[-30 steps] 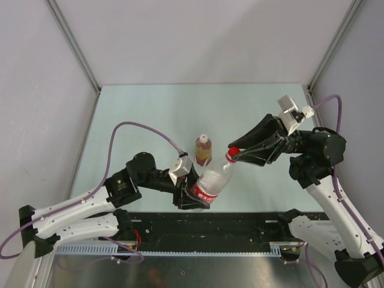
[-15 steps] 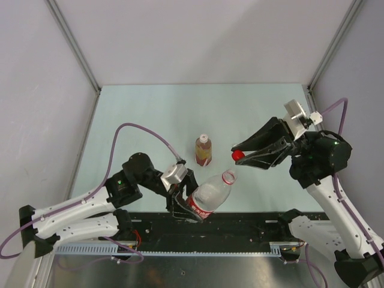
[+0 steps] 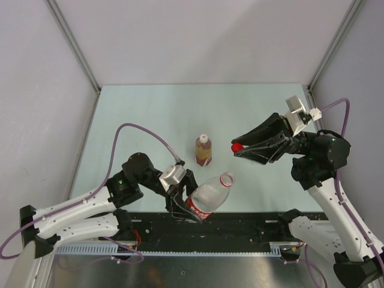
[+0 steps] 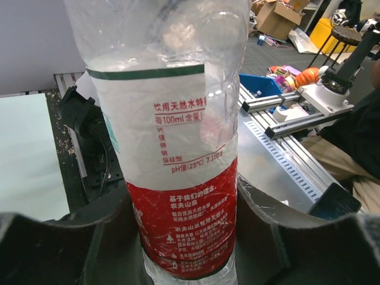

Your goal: Unscrew the bottle caps

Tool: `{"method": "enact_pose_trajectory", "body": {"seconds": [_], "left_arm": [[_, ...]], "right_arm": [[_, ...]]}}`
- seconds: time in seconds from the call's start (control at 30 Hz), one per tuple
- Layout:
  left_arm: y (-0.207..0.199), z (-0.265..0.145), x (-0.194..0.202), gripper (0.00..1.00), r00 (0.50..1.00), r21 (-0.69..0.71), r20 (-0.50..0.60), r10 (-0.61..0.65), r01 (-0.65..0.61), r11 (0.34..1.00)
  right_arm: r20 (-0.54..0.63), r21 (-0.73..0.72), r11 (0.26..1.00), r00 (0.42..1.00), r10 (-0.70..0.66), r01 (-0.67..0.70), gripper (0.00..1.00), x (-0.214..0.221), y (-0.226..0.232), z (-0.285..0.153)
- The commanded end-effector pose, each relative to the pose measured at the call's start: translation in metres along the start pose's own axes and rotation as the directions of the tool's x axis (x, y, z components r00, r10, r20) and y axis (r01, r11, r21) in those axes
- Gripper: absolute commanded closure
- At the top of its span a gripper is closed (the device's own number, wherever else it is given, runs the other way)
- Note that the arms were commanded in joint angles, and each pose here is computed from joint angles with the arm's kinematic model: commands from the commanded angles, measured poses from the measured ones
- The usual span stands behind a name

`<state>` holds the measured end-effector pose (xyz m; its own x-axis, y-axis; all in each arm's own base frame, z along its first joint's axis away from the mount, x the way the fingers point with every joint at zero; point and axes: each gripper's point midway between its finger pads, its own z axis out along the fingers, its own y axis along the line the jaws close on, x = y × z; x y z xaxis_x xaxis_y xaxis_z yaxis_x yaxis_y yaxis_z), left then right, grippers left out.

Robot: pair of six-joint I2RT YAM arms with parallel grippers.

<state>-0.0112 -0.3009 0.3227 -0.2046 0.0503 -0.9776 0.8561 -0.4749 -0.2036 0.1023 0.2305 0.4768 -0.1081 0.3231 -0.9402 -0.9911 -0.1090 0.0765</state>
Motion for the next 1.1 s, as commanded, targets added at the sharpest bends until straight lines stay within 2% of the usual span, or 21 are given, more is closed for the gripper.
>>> {"method": "enact_pose_trajectory", "body": {"seconds": [0.0,0.27,0.5,0.67,0.83,0.97,1.07], "left_arm": [[0.002,-0.004,-0.01,1.0,0.997,-0.025,0.035,0.066,-0.065,0.998],[0.024,-0.013,-0.012,1.0,0.993,-0.181,0.066,0.093,-0.08,0.98],[0.05,-0.028,-0.016,1.0,0.99,-0.374,0.073,0.123,-0.087,0.923],[0.069,-0.043,-0.017,1.0,0.988,-0.511,0.071,0.138,-0.082,0.855],[0.086,-0.065,-0.022,1.0,0.981,-0.65,0.093,0.168,-0.068,0.757],[0.098,-0.082,-0.022,1.0,0.979,-0.734,0.106,0.177,-0.043,0.678],[0.102,-0.089,-0.021,1.0,0.978,-0.765,0.108,0.177,-0.032,0.644]], "right_arm": [[0.022,0.04,0.999,0.999,-0.034,0.033,1.0,-0.006,-0.004,-0.001],[-0.018,0.137,0.99,1.0,0.021,-0.018,1.0,0.013,-0.03,-0.004],[-0.088,0.271,0.96,0.991,0.099,-0.072,1.0,0.049,-0.067,-0.011],[-0.156,0.381,0.919,0.972,0.174,-0.103,1.0,0.085,-0.091,-0.019],[-0.225,0.482,0.868,0.94,0.257,-0.122,1.0,0.132,-0.111,-0.031],[-0.249,0.589,0.795,0.902,0.351,-0.147,1.0,0.169,-0.128,-0.047],[-0.262,0.644,0.748,0.871,0.416,-0.163,1.0,0.198,-0.136,-0.058]]}}
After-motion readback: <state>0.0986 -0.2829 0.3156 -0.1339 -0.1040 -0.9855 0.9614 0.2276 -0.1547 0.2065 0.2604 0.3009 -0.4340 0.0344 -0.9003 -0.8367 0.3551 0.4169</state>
